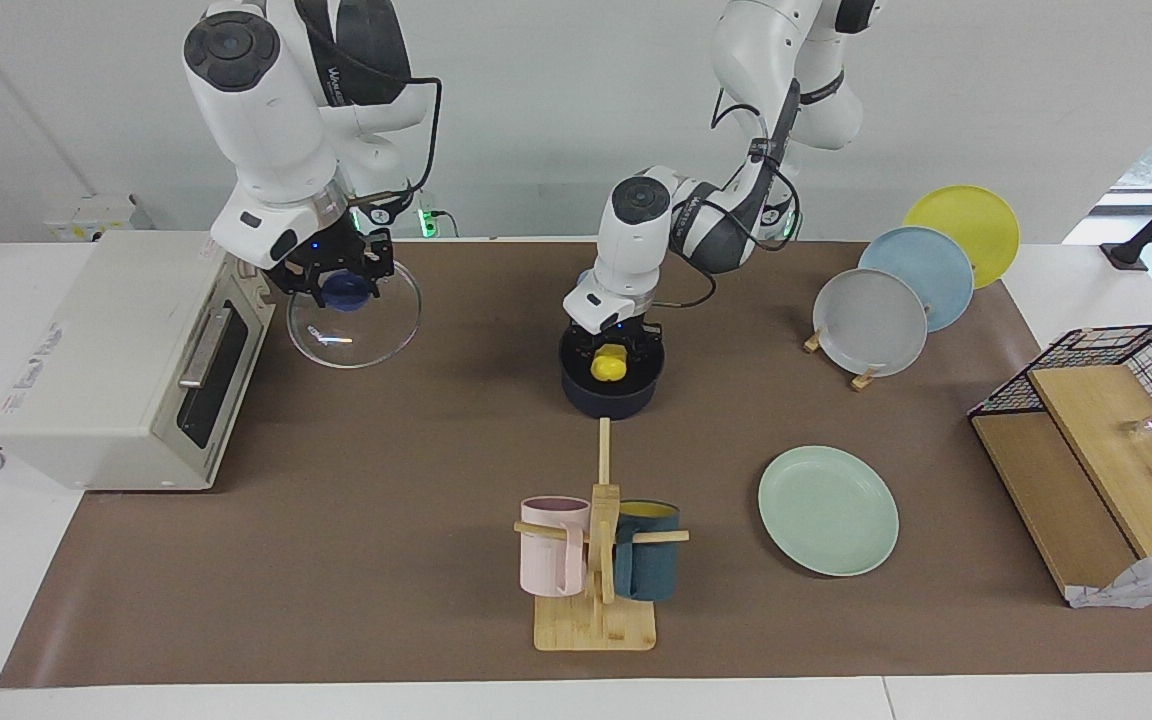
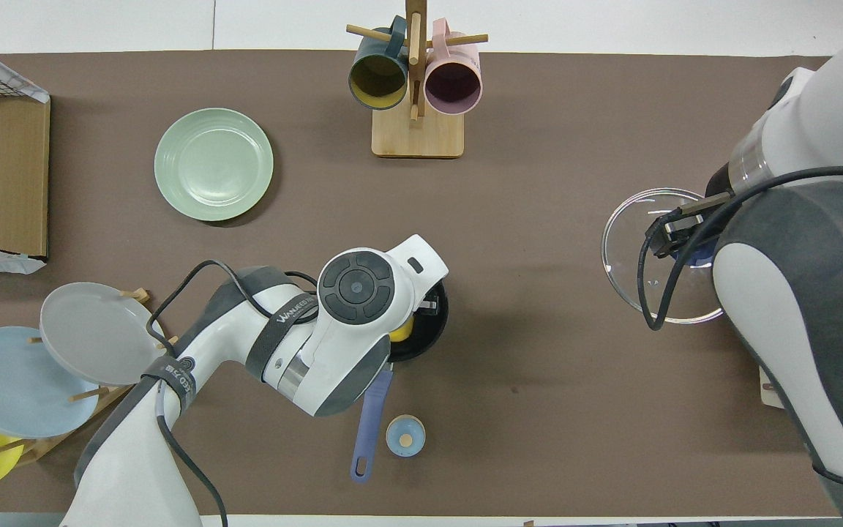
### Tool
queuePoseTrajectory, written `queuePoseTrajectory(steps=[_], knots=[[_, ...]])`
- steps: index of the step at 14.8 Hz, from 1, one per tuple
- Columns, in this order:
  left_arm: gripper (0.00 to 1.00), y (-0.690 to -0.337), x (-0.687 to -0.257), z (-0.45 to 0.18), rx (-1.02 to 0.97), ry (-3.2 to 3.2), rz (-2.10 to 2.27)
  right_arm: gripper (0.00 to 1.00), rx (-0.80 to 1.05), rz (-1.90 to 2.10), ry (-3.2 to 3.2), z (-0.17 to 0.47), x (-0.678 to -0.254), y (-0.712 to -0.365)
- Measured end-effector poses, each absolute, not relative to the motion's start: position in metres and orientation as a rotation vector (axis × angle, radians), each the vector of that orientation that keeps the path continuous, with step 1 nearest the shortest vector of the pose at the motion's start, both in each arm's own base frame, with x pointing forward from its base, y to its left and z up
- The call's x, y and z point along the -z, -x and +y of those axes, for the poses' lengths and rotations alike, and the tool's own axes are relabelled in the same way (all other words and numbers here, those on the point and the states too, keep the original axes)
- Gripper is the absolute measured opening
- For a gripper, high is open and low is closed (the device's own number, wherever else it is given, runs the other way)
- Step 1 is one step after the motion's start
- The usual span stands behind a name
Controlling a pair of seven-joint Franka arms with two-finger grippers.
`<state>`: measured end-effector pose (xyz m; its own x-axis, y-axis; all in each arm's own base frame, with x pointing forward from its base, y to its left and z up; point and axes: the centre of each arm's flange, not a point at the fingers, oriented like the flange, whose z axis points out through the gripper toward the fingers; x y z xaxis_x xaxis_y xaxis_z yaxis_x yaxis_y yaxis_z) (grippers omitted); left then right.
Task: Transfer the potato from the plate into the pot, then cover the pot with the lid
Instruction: 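Lower the potato into the black pot and open the left gripper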
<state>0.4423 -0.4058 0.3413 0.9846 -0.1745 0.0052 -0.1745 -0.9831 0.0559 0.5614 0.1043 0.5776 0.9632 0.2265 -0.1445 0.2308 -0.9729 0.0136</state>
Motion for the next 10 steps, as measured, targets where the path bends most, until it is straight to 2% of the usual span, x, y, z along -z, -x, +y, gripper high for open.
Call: queuePoseTrajectory(steps=[10], knots=[[0.64, -0.427, -0.317, -0.405, 0.047, -3.105, -0.307, 0.66, 0.221, 0.359, -3.082, 0.104, -0.578, -0.561]])
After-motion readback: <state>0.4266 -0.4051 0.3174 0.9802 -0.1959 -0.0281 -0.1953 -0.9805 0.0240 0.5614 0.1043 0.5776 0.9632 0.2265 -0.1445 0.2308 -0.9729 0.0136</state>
